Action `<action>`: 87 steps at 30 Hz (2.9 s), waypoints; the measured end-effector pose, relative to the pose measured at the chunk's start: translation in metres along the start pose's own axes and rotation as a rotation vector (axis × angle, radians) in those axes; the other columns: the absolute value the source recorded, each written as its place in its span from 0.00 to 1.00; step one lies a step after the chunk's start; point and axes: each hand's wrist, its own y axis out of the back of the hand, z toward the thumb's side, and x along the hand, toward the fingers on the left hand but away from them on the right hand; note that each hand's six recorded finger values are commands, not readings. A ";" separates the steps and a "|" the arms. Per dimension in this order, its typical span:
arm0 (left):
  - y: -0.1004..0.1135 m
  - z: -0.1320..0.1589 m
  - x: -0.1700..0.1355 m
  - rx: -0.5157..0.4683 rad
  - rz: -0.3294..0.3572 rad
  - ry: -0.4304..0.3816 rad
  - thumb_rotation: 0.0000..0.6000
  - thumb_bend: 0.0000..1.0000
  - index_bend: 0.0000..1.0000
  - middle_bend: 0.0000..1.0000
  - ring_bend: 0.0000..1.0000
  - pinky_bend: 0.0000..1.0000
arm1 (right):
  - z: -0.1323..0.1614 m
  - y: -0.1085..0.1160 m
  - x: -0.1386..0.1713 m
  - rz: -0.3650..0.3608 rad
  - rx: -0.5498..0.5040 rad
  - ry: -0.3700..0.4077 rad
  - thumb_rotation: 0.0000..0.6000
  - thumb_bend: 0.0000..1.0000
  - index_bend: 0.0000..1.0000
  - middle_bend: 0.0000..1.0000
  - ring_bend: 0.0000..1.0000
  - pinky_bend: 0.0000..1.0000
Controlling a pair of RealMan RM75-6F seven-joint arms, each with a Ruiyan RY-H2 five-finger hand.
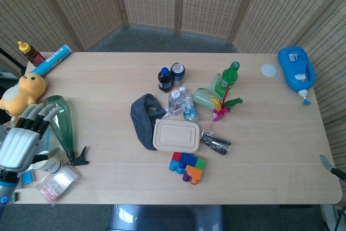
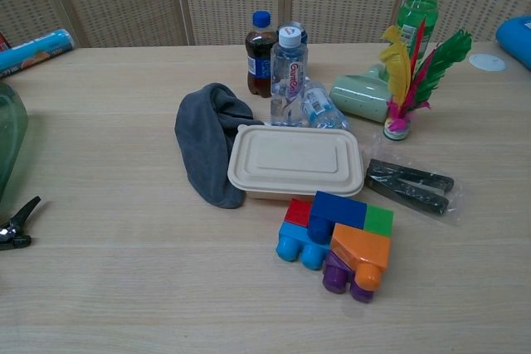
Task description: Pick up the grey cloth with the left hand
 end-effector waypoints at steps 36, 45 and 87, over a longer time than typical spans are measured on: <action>-0.172 0.157 0.246 0.330 -0.304 -0.452 1.00 0.00 0.00 0.00 0.00 0.00 | -0.027 -0.010 -0.017 0.034 -0.006 -0.103 0.88 0.00 0.00 0.00 0.00 0.00; -0.197 0.168 0.249 0.339 -0.348 -0.432 1.00 0.00 0.00 0.00 0.00 0.00 | -0.031 -0.010 -0.019 0.041 -0.019 -0.113 0.88 0.00 0.00 0.00 0.00 0.00; -0.055 0.190 0.261 0.288 0.016 -0.456 1.00 0.07 0.91 0.81 0.73 0.95 | -0.017 -0.006 -0.013 0.059 -0.071 -0.068 0.89 0.00 0.00 0.00 0.00 0.00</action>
